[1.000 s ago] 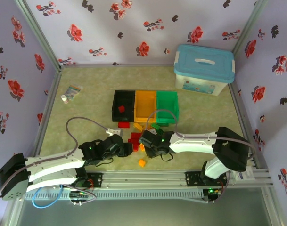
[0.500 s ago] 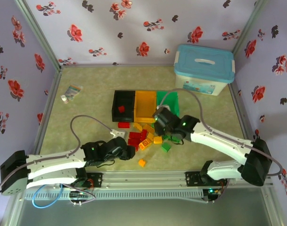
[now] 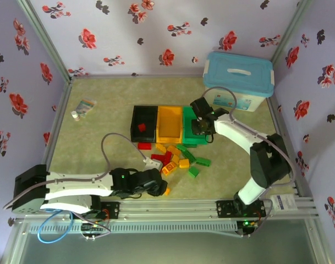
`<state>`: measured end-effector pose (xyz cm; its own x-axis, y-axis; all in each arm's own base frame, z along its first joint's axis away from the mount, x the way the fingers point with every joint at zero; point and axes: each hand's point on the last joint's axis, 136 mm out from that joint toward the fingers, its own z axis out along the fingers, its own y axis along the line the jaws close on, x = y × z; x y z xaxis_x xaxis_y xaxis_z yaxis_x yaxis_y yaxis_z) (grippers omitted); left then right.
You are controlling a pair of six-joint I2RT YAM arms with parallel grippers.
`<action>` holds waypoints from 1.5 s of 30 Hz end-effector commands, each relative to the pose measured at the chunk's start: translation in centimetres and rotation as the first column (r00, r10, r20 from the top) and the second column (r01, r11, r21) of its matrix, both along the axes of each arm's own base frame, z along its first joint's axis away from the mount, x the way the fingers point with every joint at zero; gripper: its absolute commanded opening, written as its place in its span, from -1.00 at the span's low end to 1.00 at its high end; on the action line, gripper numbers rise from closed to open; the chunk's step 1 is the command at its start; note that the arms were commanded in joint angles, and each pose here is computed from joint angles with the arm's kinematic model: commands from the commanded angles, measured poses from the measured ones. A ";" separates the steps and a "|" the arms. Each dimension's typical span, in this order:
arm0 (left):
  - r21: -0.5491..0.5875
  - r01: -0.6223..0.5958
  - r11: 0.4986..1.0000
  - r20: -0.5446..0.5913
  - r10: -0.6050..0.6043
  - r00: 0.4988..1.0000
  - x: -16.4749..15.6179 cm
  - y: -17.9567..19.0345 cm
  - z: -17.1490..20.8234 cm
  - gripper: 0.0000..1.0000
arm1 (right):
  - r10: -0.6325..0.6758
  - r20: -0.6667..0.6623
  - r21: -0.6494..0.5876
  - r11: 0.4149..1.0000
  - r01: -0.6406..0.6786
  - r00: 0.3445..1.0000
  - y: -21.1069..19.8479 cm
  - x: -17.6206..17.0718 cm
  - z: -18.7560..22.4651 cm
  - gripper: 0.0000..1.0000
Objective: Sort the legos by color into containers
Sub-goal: Place the lego in the container, then pick up the lego from the middle-left of the table.
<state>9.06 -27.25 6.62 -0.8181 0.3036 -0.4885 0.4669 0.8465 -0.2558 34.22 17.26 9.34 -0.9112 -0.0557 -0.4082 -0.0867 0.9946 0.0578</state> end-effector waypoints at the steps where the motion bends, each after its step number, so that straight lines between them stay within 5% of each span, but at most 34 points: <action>1: 0.050 0.023 0.998 0.020 -0.024 1.000 -0.2 -0.7 -0.2 0.38 | 0.041 0.036 0.034 0.999 -0.042 0.999 1.3 1.5 1.6 0.04; 3: 0.073 0.038 0.997 0.020 -0.039 0.999 -0.3 -1.2 -0.5 0.38 | 0.039 0.044 0.039 0.998 -0.040 0.998 1.5 1.7 2.1 0.40; 5: 0.102 0.049 0.994 0.017 -0.051 0.999 -0.4 -1.7 -1.0 0.37 | 0.022 0.071 0.058 0.998 -0.027 0.997 1.4 1.8 3.2 0.45; 15: 0.175 0.130 0.976 -0.035 -0.126 0.991 -1.3 -3.5 -2.8 0.17 | -0.016 0.193 0.182 0.983 -0.020 0.981 1.2 -1.0 7.6 0.42; 27: 0.223 0.135 0.965 -0.059 -0.125 0.990 -2.0 -3.7 -4.7 0.17 | -0.055 0.221 0.188 0.982 0.013 0.974 -0.8 -3.3 7.6 0.39; 37: 0.226 0.123 0.966 -0.013 -0.123 0.992 -1.2 -4.6 -4.6 -0.11 | -0.074 0.224 0.200 0.979 0.029 0.972 -1.6 -4.4 7.2 0.33; 45: 0.147 0.057 0.988 0.076 -0.068 0.995 3.8 -5.1 -0.2 -0.32 | -0.124 0.218 0.221 0.972 0.075 0.968 -3.1 -6.4 6.0 0.30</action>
